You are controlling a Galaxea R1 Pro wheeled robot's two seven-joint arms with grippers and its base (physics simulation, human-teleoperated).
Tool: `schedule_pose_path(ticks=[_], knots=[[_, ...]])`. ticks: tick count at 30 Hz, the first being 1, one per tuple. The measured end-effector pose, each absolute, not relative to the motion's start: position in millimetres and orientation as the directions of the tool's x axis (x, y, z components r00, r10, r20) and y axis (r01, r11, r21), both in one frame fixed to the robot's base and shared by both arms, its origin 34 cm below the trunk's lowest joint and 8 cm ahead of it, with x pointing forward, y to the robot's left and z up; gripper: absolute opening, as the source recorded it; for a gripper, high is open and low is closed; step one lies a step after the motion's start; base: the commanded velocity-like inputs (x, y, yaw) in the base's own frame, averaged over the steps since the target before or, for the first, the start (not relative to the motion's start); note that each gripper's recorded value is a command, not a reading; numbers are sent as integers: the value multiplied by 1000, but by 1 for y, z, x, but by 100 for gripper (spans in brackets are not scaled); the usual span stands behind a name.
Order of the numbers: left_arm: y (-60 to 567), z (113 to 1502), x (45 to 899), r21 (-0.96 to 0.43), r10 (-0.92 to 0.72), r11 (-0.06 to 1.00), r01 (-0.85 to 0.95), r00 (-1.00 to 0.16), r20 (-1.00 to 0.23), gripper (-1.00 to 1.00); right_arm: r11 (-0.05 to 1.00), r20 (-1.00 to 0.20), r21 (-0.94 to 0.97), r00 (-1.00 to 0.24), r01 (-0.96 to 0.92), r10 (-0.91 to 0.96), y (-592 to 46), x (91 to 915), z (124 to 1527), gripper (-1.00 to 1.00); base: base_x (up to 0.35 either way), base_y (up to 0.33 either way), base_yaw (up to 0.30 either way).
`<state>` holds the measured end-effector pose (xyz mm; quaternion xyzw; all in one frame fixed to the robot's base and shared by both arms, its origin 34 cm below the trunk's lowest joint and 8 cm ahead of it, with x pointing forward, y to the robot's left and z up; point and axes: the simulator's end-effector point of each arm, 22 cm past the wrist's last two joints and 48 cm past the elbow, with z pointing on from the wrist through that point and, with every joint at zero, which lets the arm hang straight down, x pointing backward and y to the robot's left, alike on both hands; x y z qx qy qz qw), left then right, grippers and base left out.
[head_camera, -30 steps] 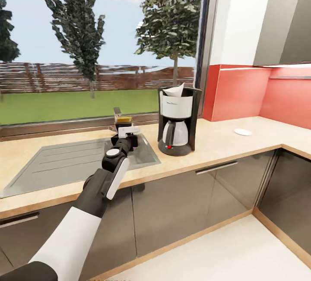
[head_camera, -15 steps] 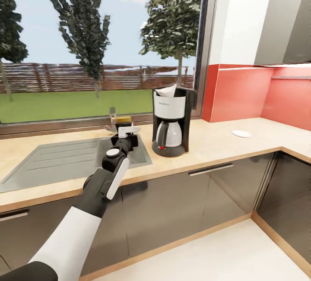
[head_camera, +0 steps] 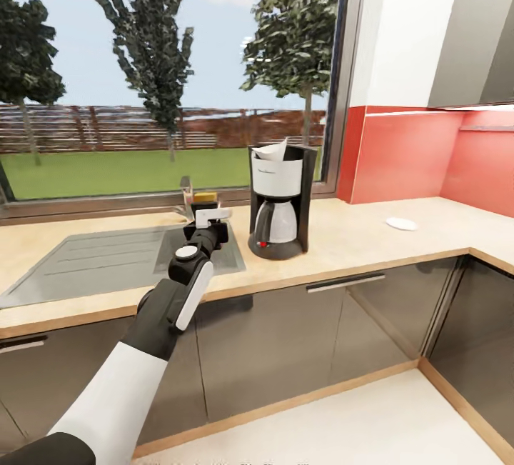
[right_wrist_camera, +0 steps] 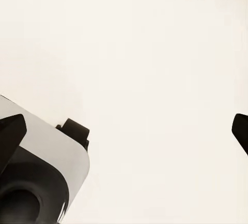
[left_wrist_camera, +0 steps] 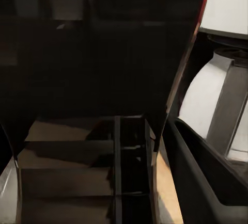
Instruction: Set up a coffee station on the kitchen countertop: keep the coffee maker on the countertop, move the bottle of coffee from the kitchen shelf to the counter next to the coffee maker, place a paper coffee filter on top of the coffee maker, put the saucer next to the coffee maker with the coffee cup on the saucer, and place the electric kettle next to the coffee maker.
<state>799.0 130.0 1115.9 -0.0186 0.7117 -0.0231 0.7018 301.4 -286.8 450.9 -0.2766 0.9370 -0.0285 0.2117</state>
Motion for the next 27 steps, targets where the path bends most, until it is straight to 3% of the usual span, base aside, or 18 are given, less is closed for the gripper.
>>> schedule_pose_path(ticks=[13, 27], knots=[[129, 1116, 799, -60, -59, 998, 7, -13, -998, -100, 844, -380, -168, -757, -509, -532, -287, 301, 451, 100, -210, -174, 13], [130, 1116, 799, -59, -58, 998, 7, -14, -998, -100, 844, -383, -169, -755, -508, -532, -286, 302, 451, 100, -6, -70, 0]])
